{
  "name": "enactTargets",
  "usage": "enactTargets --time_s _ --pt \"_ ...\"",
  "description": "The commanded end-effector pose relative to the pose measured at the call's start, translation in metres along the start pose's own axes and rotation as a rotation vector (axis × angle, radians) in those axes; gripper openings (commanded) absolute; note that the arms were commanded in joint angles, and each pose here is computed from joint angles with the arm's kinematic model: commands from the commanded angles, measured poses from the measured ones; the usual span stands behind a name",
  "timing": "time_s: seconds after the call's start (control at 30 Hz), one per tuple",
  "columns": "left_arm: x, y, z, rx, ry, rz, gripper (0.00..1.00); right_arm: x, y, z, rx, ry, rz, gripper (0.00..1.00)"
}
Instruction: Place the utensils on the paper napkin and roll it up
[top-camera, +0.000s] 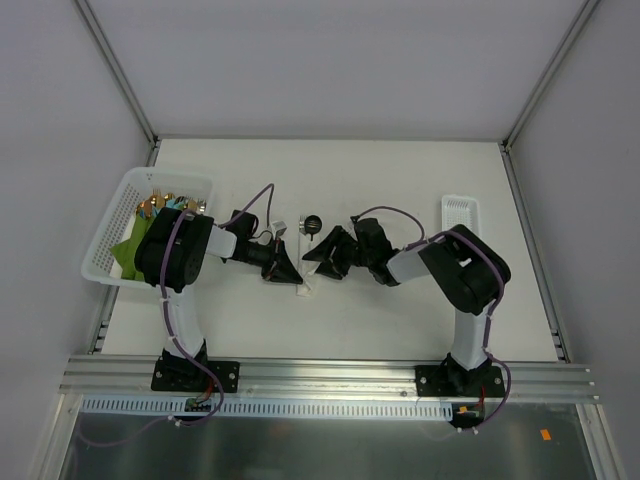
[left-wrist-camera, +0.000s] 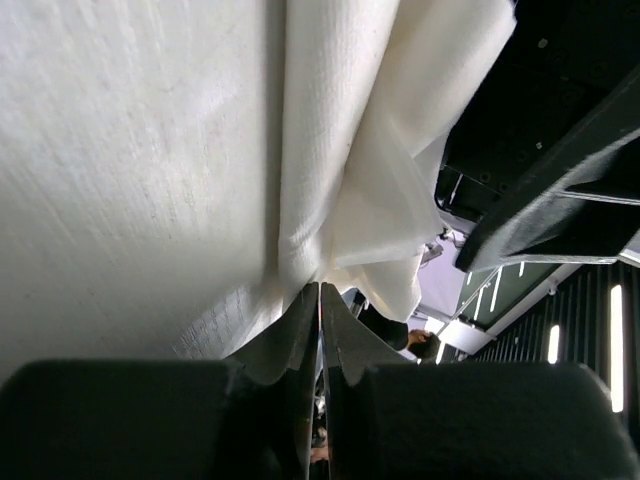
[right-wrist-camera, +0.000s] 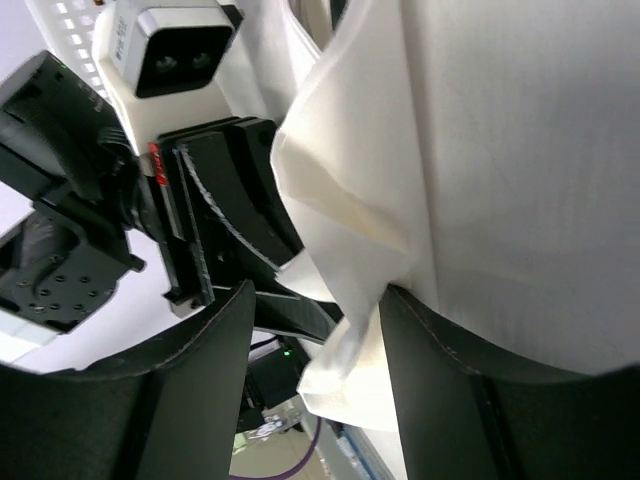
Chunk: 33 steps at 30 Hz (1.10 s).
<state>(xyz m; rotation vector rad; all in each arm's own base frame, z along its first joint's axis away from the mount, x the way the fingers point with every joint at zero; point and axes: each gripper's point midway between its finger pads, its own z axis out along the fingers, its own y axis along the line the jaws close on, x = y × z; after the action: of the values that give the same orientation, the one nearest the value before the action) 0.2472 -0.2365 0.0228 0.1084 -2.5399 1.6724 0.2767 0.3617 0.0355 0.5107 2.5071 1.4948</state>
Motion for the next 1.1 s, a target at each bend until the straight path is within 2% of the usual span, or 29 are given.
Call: enactTargets --time_s 0.0,0.2,0.4,0.6,0.8,1.07 --pt "-0.005 0.029 0.004 -0.103 -0.013 -0.008 0.04 0.032 -0.118 -0.024 0.421 0.046 0.045 0.57" --pt "-0.004 0.041 0.005 -0.156 -0.003 -0.028 0.02 0.03 -0.078 -0.02 0.332 0.043 -0.02 0.55" --pt "-0.007 0.043 0.005 -0.17 -0.007 0.0 0.02 0.028 -0.057 -0.016 0.286 0.044 -0.041 0.55" --pt "-0.007 0.019 -0.002 -0.13 -0.018 0.036 0.03 0.03 -0.069 -0.015 0.318 0.048 -0.015 0.55" --pt "-0.042 -0.017 -0.012 -0.105 -0.118 0.147 0.03 0.033 -0.081 -0.016 0.332 0.053 0.003 0.55" --pt "-0.079 -0.036 -0.011 -0.084 -0.165 0.173 0.04 0.034 -0.084 -0.015 0.334 0.057 0.004 0.55"
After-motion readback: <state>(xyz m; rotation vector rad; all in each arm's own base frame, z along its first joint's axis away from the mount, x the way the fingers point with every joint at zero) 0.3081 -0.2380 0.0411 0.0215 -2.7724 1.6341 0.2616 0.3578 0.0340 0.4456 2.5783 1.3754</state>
